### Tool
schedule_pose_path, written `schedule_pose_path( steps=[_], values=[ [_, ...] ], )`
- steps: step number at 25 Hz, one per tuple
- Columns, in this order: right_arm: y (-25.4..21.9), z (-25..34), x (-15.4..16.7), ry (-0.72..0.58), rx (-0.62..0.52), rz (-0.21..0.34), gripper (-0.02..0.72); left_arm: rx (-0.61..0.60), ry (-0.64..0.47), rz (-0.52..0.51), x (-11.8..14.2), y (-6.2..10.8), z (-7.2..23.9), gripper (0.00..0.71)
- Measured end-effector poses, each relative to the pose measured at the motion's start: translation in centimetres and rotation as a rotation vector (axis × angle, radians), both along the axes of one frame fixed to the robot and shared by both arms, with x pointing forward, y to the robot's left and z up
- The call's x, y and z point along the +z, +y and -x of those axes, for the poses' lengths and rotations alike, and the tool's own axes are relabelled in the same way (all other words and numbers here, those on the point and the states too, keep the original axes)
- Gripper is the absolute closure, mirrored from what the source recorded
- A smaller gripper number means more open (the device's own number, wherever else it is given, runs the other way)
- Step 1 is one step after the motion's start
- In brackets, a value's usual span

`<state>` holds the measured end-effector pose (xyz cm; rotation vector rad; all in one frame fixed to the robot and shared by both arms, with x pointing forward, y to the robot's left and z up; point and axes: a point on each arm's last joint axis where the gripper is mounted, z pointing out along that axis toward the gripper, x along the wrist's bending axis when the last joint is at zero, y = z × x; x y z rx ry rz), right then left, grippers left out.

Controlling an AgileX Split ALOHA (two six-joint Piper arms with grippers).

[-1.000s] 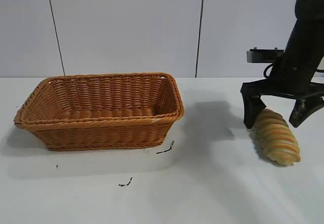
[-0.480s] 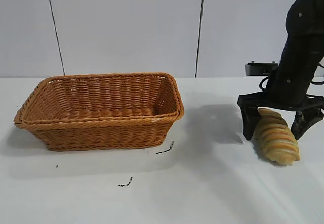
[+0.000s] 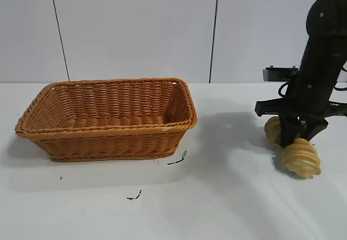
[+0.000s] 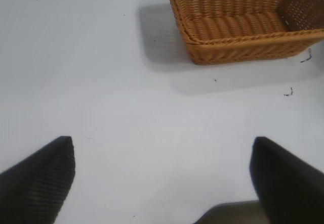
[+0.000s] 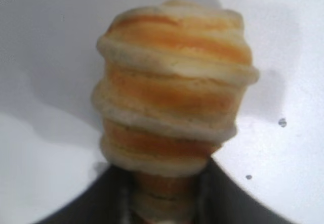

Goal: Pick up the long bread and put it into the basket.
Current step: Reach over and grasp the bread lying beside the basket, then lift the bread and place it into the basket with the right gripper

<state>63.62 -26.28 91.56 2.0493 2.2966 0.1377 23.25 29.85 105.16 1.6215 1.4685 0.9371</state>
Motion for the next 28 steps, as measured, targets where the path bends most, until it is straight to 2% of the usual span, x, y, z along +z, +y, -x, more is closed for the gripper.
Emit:
schedule_pose_path(
  steps=[9, 13, 17, 21, 24, 28],
  values=[
    [-0.1, 0.4, 9.7, -0.186, 0.023, -0.005, 0.594, 0.000, 0.000, 0.000, 0.0, 0.0, 0.0, 0.018],
    [0.5, -0.9, 13.0, -0.288, 0.062, -0.007, 0.594, 0.000, 0.000, 0.000, 0.0, 0.0, 0.0, 0.018],
    [2.1, -2.3, 14.9, -0.331, 0.108, -0.012, 0.597, 0.000, 0.000, 0.000, 0.0, 0.0, 0.0, 0.018],
    [6.6, -3.5, 14.6, -0.318, 0.241, -0.016, 0.610, 0.000, 0.000, 0.000, 0.0, 0.0, 0.0, 0.018],
    [11.5, -3.9, 15.0, -0.364, 0.352, -0.036, 0.614, 0.000, 0.000, 0.000, 0.0, 0.0, 0.0, 0.018],
    [18.3, -3.0, 15.5, -0.431, 0.569, -0.051, 0.614, 0.000, 0.000, 0.000, 0.0, 0.0, 0.0, 0.018]
  ],
)
